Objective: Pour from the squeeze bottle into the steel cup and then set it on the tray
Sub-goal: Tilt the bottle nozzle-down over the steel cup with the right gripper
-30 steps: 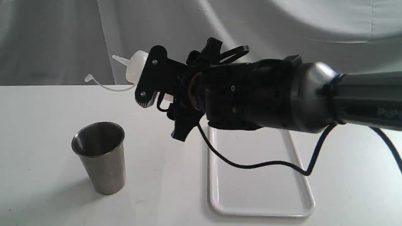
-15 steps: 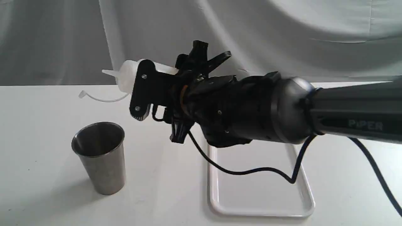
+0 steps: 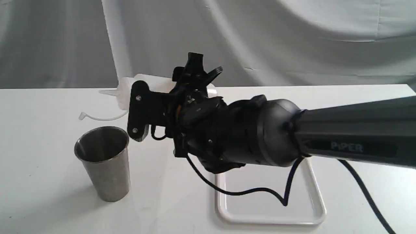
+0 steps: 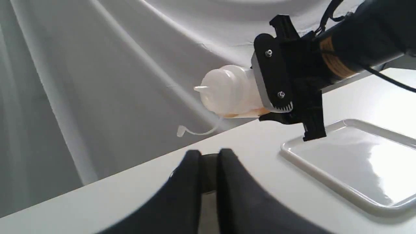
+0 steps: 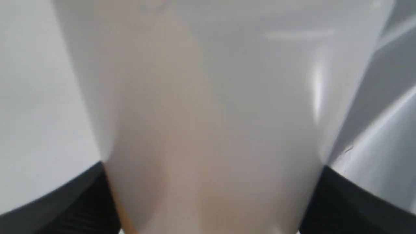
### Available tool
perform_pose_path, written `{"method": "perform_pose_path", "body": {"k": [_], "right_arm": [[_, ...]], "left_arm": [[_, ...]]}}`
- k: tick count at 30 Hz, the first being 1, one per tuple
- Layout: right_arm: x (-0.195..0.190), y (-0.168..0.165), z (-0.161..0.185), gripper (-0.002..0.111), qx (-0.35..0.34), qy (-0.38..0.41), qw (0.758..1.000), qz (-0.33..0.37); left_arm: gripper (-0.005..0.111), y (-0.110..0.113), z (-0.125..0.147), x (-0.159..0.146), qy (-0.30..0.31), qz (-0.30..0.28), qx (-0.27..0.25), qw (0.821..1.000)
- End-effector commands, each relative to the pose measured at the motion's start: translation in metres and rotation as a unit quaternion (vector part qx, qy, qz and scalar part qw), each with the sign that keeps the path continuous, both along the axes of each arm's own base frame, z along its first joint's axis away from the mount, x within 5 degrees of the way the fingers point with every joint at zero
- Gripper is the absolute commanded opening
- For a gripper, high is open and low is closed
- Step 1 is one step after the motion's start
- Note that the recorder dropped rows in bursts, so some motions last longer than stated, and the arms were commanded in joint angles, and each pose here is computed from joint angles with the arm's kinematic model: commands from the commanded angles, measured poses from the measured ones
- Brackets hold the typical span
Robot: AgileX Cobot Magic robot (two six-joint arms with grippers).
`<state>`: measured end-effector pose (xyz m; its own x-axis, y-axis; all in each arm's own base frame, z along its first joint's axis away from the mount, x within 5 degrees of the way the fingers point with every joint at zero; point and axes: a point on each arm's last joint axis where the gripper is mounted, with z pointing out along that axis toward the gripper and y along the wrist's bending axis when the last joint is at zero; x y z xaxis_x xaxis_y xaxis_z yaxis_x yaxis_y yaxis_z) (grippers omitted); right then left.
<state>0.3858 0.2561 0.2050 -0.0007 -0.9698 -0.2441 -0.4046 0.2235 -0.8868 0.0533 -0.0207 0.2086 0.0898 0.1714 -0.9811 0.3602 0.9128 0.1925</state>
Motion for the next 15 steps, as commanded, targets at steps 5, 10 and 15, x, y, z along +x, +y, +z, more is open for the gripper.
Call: {"method": "perform_pose_path", "body": {"k": [5,10,15], "right_arm": [[0.0016,-0.0007,0.0023,0.032,-0.011,-0.018,1.000,-0.011],[0.0019,-0.0036,0.0041,0.032,-0.027,-0.029,0.999,-0.027],[0.0006,-0.0025,0.0047,0.032,-0.049,-0.034,0.998,-0.022]], "left_arm": [[0.008,-0.0001,-0.0014,0.0004,0.003,0.001,-0.001,1.000],[0.008,-0.0001,-0.0014,0.0004,0.003,0.001,-0.001,1.000],[0.008,-0.0001,-0.0014,0.0004,0.003,0.001,-0.001,1.000]]}}
